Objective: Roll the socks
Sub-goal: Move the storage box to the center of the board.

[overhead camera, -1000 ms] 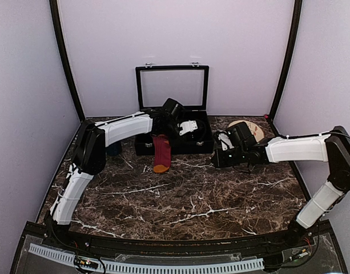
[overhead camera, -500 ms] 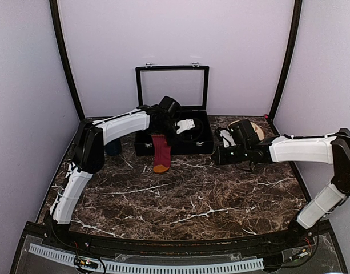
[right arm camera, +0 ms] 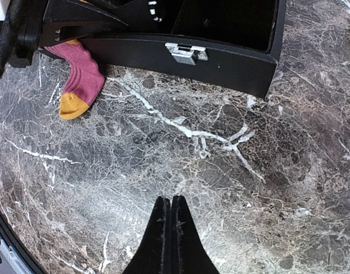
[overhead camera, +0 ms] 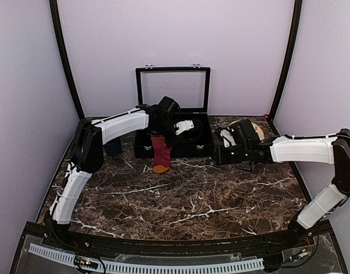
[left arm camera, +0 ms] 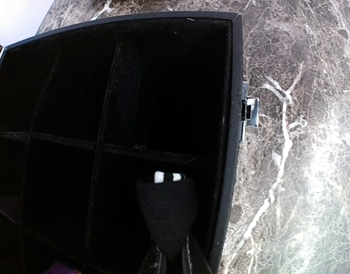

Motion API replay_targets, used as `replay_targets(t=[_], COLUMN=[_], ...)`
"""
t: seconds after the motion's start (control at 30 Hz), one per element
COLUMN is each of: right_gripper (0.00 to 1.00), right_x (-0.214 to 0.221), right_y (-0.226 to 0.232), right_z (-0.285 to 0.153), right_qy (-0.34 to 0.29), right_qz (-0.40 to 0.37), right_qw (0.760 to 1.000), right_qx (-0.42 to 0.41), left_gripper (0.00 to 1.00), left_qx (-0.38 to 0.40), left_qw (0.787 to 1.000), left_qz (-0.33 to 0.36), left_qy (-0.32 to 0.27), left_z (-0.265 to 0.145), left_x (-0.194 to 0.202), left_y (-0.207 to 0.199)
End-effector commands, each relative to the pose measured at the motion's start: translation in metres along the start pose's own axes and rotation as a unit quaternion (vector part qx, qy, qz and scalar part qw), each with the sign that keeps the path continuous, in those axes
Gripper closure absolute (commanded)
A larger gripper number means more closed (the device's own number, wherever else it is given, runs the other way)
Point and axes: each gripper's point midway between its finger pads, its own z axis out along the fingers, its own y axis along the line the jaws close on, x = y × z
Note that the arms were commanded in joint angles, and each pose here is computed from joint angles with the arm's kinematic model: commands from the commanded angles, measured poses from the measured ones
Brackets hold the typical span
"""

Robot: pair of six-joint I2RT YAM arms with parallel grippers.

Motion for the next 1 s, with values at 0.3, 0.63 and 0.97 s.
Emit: replay_targets(t=[0.3, 0.63, 0.97], right_gripper=[1.00, 1.00, 1.00], right_x=[-0.017, -0.017, -0.014], right_y=[0.004, 0.005, 0.004], right_z=[-0.016, -0.018, -0.006], right_qy=[-0.037, -0.039, -0.028], right_qz=[0.004, 0.007, 0.004], right_qw=[0.999, 0.999, 1.000], right_qx=[-0.009, -0.011, -0.011], left_gripper=[1.00, 1.00, 0.99], left_qx=[0.165, 0.116, 0.096], left_qw=[0.977, 0.981, 0.985], left_qz=[-0.047, -0.040, -0.043], left_qy=[0.131, 0.152, 0.140], left_z=[0.000, 0.016, 0.032], left_x=[0.050, 0.060, 0.064], left_y=[-0.120, -0.091, -0.065])
